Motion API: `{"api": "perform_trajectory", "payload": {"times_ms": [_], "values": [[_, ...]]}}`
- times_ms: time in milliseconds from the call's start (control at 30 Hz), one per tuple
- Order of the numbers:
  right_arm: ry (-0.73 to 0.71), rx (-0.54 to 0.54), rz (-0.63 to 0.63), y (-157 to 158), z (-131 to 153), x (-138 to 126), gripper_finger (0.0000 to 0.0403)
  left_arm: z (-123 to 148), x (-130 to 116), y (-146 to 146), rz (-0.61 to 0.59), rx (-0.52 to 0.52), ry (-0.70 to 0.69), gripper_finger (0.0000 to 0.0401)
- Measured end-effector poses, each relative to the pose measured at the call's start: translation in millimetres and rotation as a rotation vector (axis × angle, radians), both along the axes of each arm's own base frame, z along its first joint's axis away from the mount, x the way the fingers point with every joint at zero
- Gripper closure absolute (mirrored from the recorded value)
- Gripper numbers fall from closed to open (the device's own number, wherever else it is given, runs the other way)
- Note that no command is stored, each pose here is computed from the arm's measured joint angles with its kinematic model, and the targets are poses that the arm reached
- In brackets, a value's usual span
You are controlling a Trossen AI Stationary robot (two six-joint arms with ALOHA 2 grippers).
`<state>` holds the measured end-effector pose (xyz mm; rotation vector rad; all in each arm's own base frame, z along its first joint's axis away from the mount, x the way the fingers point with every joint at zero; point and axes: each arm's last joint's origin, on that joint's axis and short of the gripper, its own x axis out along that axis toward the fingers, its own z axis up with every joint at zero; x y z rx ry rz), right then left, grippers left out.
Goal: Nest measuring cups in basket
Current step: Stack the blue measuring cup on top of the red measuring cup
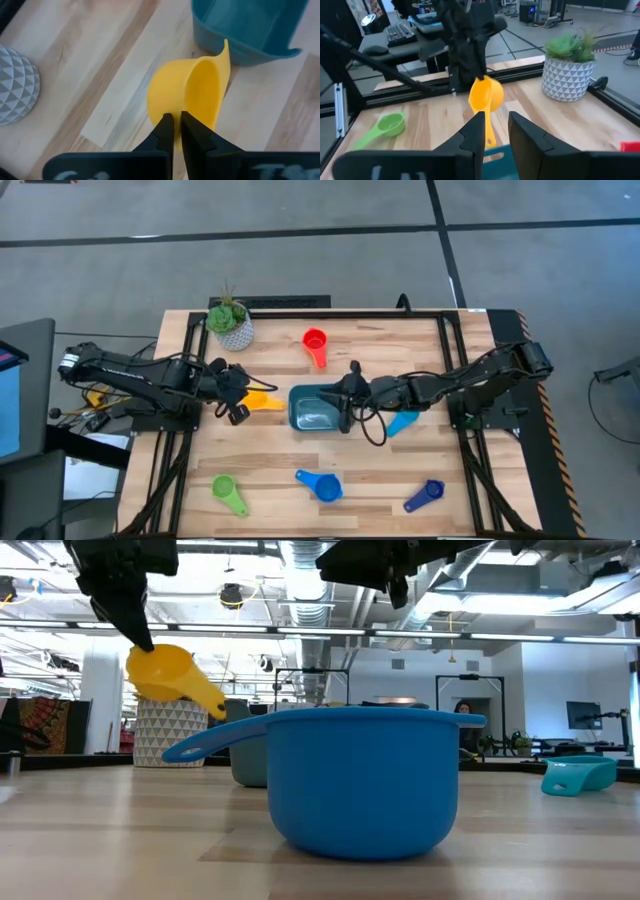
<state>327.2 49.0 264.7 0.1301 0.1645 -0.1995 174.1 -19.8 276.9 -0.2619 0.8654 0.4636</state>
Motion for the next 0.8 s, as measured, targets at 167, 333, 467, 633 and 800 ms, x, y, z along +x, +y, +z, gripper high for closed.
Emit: {"api": "perform_trajectory", "payload": {"times_ms": [167,333,467,633,800], "values": [[0.031,-0.02,0.012,1.3,-2.6,-0.7,0.027,9.8,2.2,-3.8,-0.007,0.019,-0.052,0.0398],[0.035,-0.049,0.068,2.3,-2.4,-0.4,0.0241,12.7,7.3,-6.8,-0.043,0.037,-0.099,0.0398],[0.036,-0.052,0.07,1.2,-2.4,-0.1,0.0219,13.1,10.6,-9.8,-0.077,0.047,-0.111,0.0398],[0.033,-0.053,0.062,-1.0,-2.1,0.3,0.02,14.9,13.9,-10.9,-0.105,0.067,-0.134,0.0397],[0.03,-0.052,0.058,-2.1,-1.8,0.5,0.02,15.6,13.4,-9.7,-0.101,0.113,-0.131,0.0397]]}}
